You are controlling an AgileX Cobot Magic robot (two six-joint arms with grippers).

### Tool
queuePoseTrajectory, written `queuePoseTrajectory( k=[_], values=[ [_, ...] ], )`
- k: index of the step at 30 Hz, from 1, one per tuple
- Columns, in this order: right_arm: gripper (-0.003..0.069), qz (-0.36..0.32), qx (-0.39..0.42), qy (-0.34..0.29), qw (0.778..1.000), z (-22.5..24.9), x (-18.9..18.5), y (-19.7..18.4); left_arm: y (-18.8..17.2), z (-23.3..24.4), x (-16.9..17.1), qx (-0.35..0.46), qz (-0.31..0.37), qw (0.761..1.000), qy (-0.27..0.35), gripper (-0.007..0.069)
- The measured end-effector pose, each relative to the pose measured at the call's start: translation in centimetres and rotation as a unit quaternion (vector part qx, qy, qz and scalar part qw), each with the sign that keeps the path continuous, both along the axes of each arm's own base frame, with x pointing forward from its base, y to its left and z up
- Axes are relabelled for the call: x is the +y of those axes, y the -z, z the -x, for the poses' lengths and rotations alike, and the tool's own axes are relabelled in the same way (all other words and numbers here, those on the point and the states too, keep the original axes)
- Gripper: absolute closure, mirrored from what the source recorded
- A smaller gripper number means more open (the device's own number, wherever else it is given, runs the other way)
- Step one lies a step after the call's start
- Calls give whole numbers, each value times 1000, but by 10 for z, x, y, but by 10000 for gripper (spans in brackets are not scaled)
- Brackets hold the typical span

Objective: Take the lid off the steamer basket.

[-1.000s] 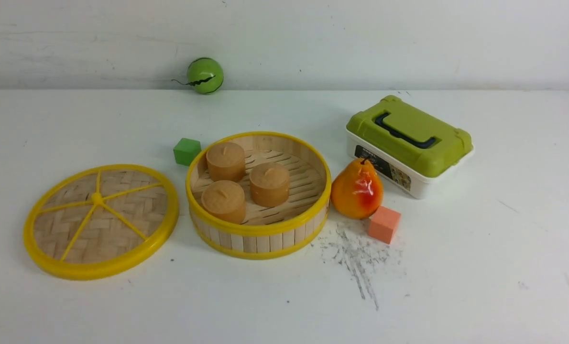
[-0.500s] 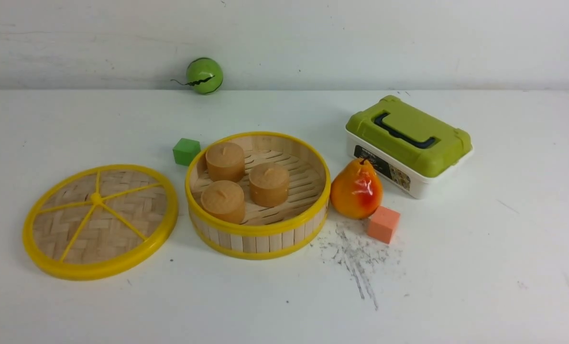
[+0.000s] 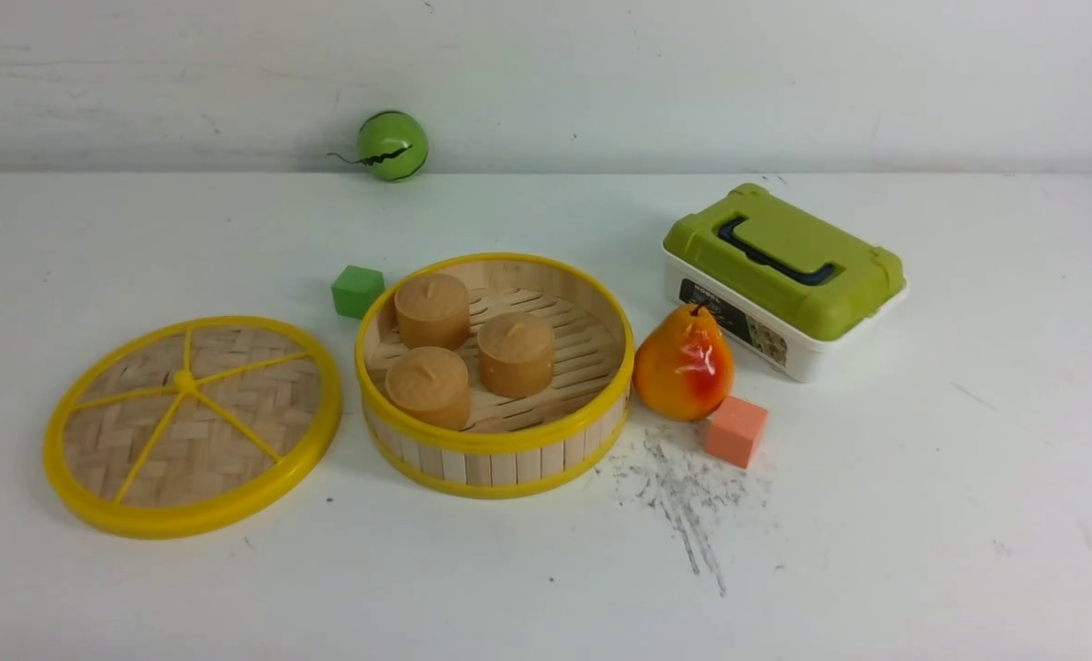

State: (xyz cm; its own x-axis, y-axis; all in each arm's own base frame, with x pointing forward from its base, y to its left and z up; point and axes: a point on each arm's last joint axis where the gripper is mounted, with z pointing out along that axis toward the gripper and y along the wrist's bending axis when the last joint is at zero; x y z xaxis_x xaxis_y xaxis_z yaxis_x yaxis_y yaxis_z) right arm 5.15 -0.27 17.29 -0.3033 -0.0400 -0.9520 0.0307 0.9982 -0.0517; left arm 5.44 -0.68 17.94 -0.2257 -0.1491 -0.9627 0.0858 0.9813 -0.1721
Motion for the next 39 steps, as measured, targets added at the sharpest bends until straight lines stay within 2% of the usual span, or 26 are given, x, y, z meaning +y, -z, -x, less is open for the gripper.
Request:
queuePoseTrajectory(
  k=[10, 39],
  values=[
    [419, 0, 0, 0, 1000, 0, 0, 0, 8, 2, -2, 42, -14, 999, 18, 638],
    [419, 0, 0, 0, 1000, 0, 0, 0, 9, 2, -2, 46, -15, 999, 18, 637]
  ],
)
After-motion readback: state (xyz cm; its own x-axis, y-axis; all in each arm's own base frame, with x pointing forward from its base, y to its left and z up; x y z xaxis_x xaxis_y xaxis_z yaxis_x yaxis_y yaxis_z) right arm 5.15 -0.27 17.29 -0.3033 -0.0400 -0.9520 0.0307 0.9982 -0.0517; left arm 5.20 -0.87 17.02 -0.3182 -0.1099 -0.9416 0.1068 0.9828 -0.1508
